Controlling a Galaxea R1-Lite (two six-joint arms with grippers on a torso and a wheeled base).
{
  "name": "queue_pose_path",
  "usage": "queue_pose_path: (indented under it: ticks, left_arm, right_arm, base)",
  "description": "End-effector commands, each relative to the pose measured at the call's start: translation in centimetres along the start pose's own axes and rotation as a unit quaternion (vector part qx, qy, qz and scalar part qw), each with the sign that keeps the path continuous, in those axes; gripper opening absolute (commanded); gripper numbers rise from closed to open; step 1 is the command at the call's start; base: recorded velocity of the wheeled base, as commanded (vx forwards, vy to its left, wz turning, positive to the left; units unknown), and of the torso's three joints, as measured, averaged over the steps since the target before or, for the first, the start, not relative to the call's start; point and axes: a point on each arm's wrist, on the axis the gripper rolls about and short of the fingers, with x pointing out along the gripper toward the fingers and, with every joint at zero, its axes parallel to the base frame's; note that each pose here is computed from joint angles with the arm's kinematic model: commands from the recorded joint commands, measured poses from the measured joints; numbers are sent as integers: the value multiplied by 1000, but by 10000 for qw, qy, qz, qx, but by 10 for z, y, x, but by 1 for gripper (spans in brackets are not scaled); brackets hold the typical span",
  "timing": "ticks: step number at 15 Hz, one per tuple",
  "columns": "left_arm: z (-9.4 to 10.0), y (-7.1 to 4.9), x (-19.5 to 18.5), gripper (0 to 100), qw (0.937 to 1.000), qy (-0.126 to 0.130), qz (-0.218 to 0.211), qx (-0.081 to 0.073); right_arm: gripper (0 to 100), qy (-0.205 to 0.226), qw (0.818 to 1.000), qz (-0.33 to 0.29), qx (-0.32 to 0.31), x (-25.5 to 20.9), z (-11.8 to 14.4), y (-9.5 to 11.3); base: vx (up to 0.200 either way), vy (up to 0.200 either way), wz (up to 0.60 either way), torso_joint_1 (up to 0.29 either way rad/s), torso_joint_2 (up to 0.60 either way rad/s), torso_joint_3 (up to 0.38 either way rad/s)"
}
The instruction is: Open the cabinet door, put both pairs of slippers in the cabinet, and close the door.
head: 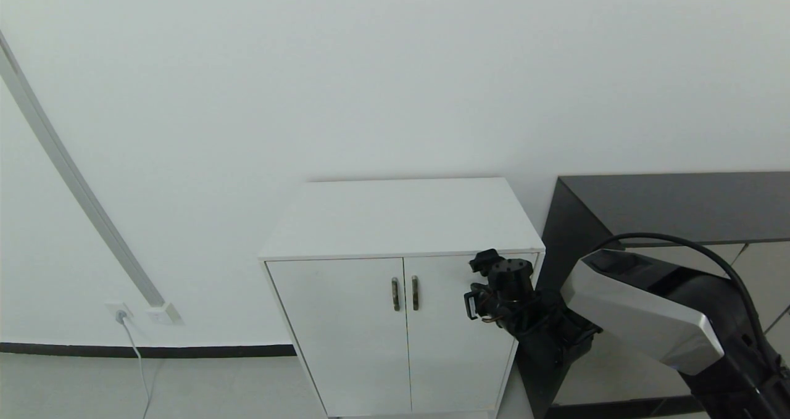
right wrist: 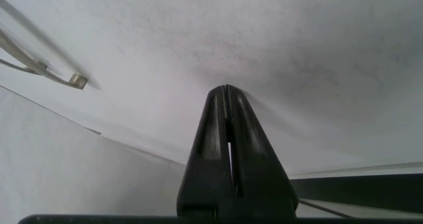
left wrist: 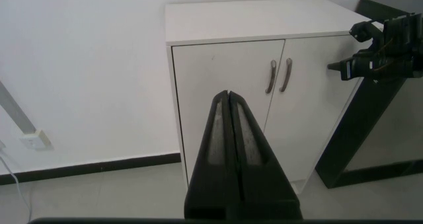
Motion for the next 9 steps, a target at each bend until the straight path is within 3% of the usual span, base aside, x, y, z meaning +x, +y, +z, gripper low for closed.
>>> queue_pose_path:
  ticks: [1, 5, 9]
  left_arm:
    - [0, 0, 0, 0, 10000, 6, 2, -1]
    - [0, 0, 0, 0, 10000, 6, 2, -1]
    - [0, 0, 0, 0, 10000, 6, 2, -1]
  right_arm:
    - [0, 8, 10000, 4, 2, 0, 0, 0]
    - [0, -7, 10000, -3, 5, -2, 1, 0]
    - [0, -66, 10000, 31, 20, -43, 13, 0]
  base:
    - [0, 0, 0, 0, 0, 0]
    - [0, 0, 0, 0, 0, 0]
    - [0, 0, 0, 0, 0, 0]
